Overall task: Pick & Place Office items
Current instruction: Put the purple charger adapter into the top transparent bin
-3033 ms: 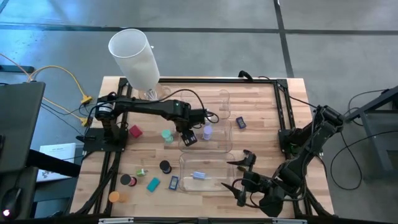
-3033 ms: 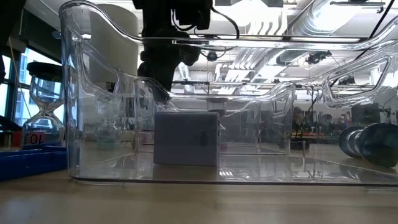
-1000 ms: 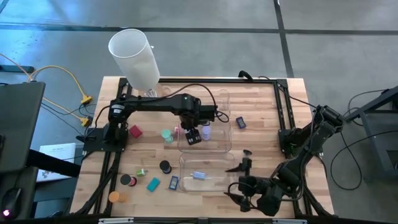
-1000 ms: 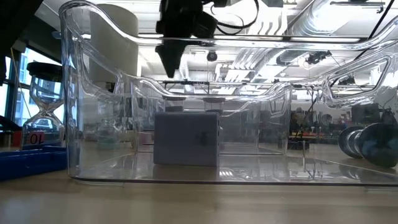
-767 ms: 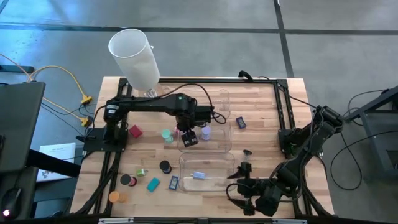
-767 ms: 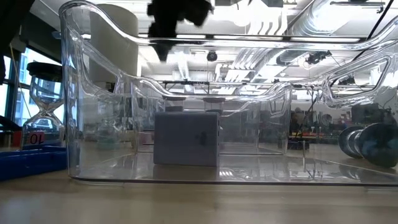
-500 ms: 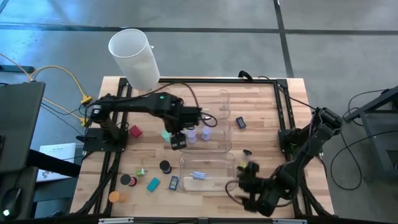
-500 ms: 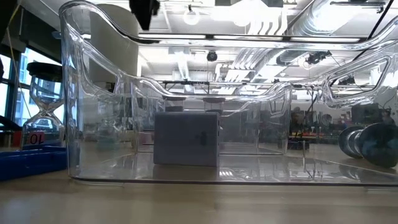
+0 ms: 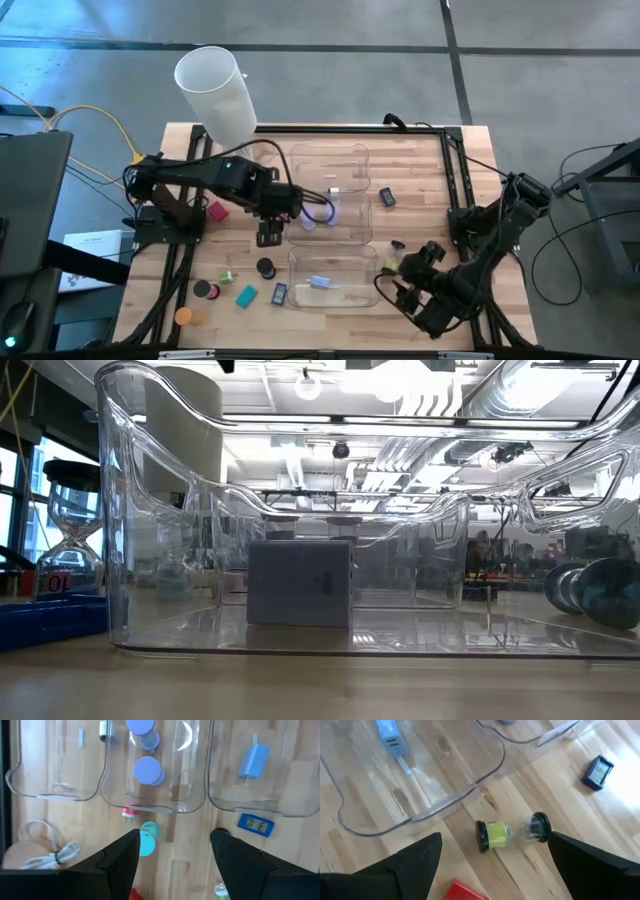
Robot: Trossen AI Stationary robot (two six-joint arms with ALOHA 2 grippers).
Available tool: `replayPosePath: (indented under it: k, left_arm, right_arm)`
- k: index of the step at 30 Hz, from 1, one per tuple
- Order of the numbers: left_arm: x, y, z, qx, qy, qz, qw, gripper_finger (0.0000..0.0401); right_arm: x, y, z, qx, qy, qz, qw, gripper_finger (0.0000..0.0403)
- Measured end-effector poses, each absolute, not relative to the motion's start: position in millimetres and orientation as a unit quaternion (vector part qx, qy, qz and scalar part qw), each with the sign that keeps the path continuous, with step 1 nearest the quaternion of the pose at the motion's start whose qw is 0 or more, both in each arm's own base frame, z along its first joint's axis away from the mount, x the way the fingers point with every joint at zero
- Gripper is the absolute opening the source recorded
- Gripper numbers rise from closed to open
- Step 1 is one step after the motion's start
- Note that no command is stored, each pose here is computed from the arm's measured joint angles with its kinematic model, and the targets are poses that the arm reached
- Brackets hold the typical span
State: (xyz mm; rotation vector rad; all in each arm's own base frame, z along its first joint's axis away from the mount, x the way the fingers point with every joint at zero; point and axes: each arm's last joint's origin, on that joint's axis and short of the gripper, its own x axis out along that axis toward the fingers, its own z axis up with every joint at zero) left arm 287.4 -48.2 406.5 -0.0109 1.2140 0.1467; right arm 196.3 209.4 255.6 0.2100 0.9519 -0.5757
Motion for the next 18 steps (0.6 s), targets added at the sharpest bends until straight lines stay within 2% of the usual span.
replayPosePath:
  k: [18]
  left_arm:
    - [286.8,-60.6,406.8,-0.018,0.561,0.068,0.824,0.0239]
  right_arm:
    - [192.0,223.7,258.6,0.041,0.395,-0.222,0.891,0.0354]
